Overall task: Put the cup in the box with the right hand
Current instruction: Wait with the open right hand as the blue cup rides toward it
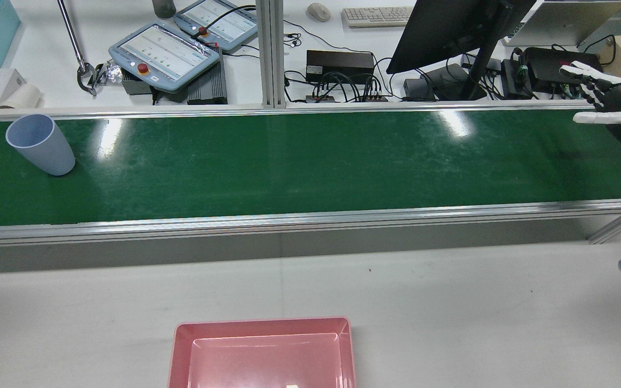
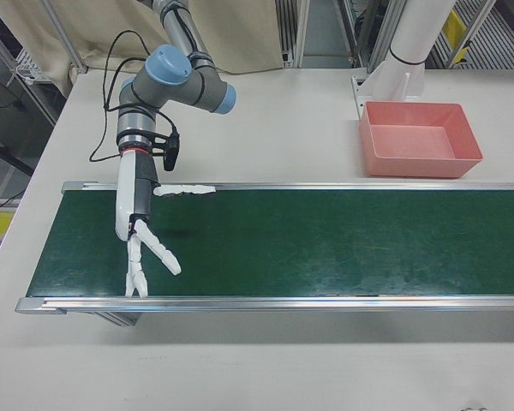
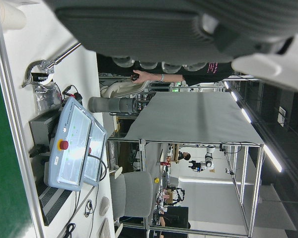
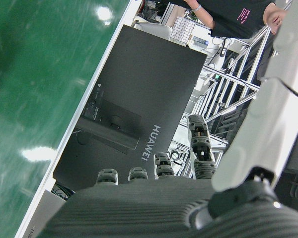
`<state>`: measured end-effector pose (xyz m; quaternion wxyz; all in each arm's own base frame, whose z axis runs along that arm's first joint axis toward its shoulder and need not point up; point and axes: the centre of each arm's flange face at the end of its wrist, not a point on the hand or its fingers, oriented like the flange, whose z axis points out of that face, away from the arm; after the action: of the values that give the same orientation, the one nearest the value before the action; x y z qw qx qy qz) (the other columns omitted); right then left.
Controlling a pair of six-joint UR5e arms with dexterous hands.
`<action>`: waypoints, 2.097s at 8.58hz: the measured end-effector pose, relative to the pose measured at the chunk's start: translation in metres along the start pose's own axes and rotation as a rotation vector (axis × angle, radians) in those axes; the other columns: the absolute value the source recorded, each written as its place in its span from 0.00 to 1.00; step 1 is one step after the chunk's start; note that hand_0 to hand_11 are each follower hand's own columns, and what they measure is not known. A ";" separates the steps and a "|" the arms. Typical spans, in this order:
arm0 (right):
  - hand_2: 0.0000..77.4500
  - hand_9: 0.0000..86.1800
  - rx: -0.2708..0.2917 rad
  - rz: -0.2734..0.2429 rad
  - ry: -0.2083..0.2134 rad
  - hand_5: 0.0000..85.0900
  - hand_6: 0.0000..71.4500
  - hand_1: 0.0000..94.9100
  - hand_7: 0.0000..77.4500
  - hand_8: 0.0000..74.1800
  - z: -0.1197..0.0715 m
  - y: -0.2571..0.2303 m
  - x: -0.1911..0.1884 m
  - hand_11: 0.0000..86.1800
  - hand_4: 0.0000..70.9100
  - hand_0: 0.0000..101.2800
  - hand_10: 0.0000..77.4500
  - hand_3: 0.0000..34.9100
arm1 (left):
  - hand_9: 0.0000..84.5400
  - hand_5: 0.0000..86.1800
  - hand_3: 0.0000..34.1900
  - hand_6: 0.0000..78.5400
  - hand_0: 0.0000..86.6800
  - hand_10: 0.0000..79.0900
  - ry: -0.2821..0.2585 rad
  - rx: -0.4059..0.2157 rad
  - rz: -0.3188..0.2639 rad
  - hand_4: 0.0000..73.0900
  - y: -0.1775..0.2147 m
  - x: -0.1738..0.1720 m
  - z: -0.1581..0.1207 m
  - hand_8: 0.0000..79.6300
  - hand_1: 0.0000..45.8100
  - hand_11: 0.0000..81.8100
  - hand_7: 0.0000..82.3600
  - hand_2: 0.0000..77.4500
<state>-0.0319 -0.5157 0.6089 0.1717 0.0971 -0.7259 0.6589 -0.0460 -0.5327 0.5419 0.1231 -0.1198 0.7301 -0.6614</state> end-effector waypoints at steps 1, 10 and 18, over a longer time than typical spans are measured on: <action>0.09 0.04 0.005 0.000 0.004 0.04 0.04 0.11 0.17 0.01 -0.003 -0.003 0.001 0.04 0.09 0.47 0.01 0.21 | 0.00 0.01 0.00 0.00 0.00 0.00 0.000 0.000 0.000 0.01 0.000 0.000 0.000 0.00 0.01 0.00 0.01 0.01; 0.10 0.04 0.017 0.002 0.014 0.04 0.05 0.07 0.14 0.01 -0.011 -0.009 0.004 0.04 0.15 0.45 0.01 0.00 | 0.00 0.01 0.00 0.00 0.00 0.00 0.000 -0.001 0.000 0.01 0.001 0.000 0.001 0.00 0.01 0.00 0.01 0.01; 0.01 0.04 -0.006 0.003 0.039 0.04 0.05 0.07 0.17 0.01 -0.010 0.003 0.017 0.04 0.18 0.48 0.01 0.00 | 0.00 0.01 0.00 0.01 0.00 0.00 0.000 0.000 0.000 0.01 0.000 0.000 0.000 0.00 0.01 0.00 0.01 0.01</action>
<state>-0.0474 -0.5045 0.6131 0.1850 0.0826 -0.7247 0.6587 -0.0460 -0.5329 0.5416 0.1230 -0.1196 0.7301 -0.6614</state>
